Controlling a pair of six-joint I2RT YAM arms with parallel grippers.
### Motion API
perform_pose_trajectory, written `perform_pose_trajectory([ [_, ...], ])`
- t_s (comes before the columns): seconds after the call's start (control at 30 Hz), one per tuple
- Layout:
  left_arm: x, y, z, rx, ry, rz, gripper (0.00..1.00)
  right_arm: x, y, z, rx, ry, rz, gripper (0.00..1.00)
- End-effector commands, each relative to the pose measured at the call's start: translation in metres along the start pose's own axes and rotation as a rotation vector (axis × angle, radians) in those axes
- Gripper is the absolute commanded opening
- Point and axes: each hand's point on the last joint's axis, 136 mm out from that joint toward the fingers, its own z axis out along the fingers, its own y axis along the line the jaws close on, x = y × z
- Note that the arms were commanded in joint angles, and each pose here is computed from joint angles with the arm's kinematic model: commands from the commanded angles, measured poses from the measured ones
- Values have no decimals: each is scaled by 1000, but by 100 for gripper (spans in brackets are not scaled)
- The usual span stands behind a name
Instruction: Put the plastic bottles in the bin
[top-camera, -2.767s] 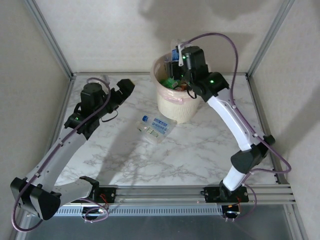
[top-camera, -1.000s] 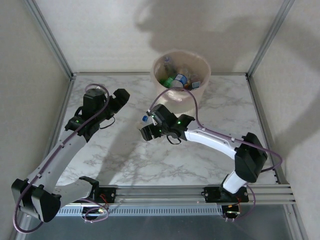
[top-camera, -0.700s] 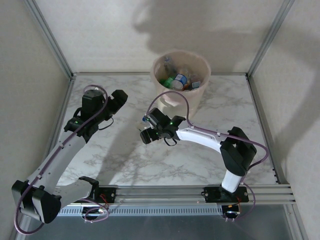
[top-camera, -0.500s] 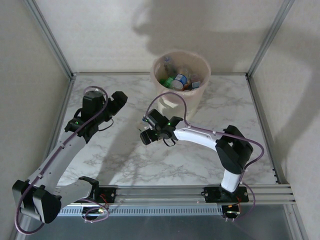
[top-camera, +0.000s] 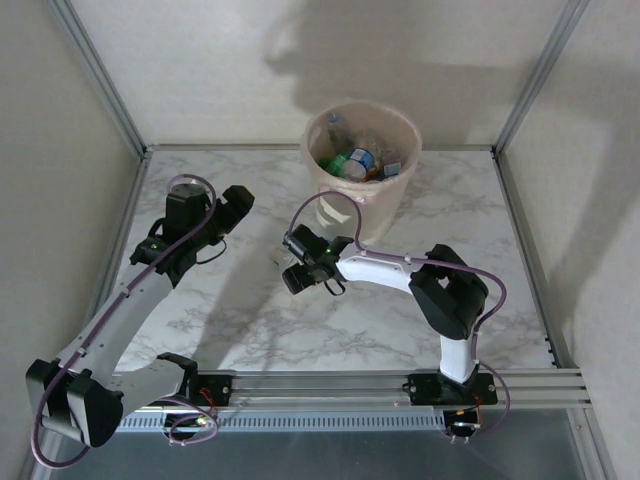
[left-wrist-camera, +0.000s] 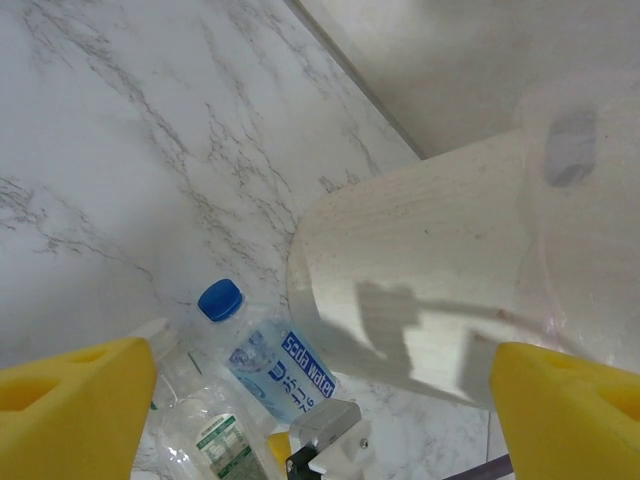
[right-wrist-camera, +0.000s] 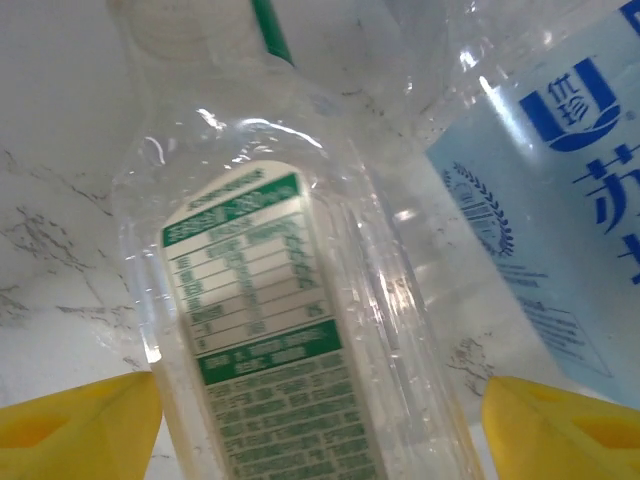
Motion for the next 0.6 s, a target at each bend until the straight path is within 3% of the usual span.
perform_pose_trajectory([
  [0.0,-2,1,-3,14,-7,0,86,-3,7,3,5,-4,-18,81],
  [0.27,-3,4,-6,9,-13,1,86,-2,18,10,0,7,-32,68],
  [0.57,-6,2,-6,17,-15,-4,86,-13,43,-12,-39,-47,-61,52],
])
